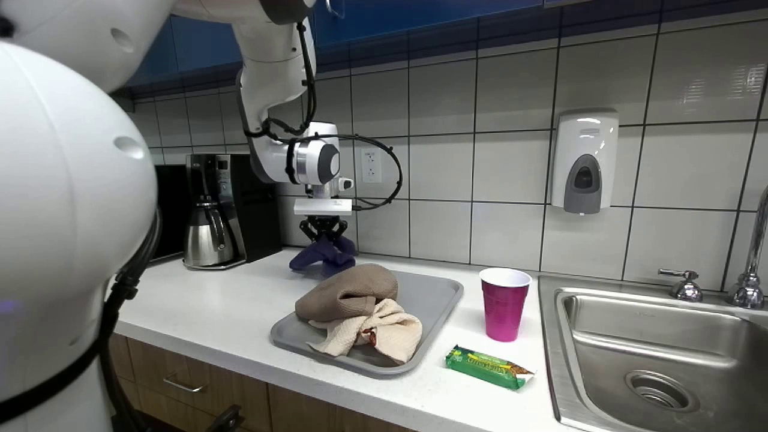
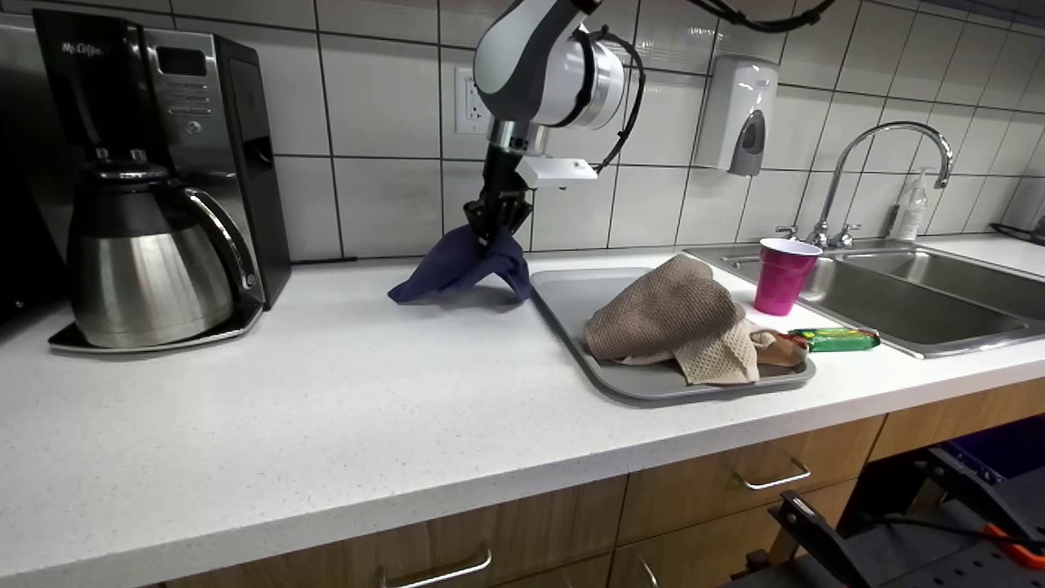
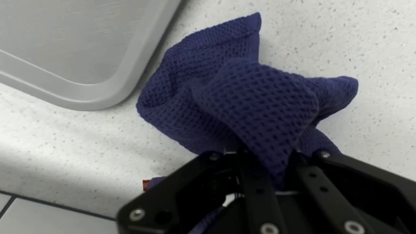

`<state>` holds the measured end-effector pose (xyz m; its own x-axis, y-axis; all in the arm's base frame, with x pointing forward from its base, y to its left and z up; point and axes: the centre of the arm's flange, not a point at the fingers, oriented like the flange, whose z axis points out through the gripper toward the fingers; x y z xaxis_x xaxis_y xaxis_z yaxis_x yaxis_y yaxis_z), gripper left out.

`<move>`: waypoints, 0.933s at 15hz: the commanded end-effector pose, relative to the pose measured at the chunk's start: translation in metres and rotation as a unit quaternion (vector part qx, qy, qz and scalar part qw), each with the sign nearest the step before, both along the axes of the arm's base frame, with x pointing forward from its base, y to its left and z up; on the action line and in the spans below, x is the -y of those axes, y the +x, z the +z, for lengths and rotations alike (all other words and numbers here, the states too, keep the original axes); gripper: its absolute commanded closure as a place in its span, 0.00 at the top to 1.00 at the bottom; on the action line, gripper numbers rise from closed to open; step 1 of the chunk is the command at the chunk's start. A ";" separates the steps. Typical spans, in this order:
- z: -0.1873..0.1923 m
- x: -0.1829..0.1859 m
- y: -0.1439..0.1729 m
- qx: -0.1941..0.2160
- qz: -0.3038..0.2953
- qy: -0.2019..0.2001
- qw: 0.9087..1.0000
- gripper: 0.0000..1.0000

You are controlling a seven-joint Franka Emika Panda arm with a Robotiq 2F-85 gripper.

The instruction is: Put the brown and blue towels on the tray

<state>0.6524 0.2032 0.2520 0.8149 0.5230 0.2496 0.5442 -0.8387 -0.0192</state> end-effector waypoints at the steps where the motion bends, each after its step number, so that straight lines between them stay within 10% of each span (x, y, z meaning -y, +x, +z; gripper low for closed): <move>1: 0.029 0.020 -0.027 0.023 -0.014 0.012 1.000 0.02; 14: 0.062 0.073 -0.065 0.060 -0.077 0.020 0.995 0.02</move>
